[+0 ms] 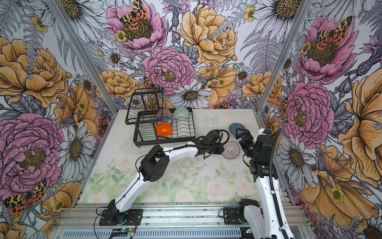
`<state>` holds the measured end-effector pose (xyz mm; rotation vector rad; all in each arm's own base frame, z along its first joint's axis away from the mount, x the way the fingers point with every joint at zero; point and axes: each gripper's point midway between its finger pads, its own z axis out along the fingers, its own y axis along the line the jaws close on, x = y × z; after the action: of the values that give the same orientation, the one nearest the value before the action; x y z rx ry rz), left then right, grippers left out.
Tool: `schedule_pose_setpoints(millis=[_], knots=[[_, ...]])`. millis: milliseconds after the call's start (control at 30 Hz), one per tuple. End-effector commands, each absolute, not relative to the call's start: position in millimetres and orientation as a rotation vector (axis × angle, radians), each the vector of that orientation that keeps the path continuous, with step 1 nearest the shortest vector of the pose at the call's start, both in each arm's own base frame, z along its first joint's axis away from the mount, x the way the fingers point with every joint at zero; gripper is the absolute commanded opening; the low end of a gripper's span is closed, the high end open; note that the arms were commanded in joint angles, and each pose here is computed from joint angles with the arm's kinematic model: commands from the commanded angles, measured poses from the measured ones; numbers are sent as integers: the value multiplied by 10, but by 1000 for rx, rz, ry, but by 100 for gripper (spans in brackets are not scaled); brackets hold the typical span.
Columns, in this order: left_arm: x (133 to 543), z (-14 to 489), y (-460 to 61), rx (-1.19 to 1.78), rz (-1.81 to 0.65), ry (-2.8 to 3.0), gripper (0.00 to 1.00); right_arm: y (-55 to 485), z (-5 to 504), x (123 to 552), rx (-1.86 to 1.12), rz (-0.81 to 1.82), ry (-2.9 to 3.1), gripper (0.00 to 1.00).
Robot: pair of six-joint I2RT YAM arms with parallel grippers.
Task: Load bowls into a dish rack
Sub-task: Pick up the bowl from the middle-right of the table.
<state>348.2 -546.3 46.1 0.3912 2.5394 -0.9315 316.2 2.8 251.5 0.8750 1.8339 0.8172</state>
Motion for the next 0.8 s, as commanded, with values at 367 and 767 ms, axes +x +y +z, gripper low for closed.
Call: schedule_pose_setpoints(millis=[367,767], knots=[[3477,539,-5346,364,-896,2506,0,42,2531,3143,875,862,1828,99],[3735,1378,-4755,219,-851,2260,0,168,2885,3216,804,970,1781,99]])
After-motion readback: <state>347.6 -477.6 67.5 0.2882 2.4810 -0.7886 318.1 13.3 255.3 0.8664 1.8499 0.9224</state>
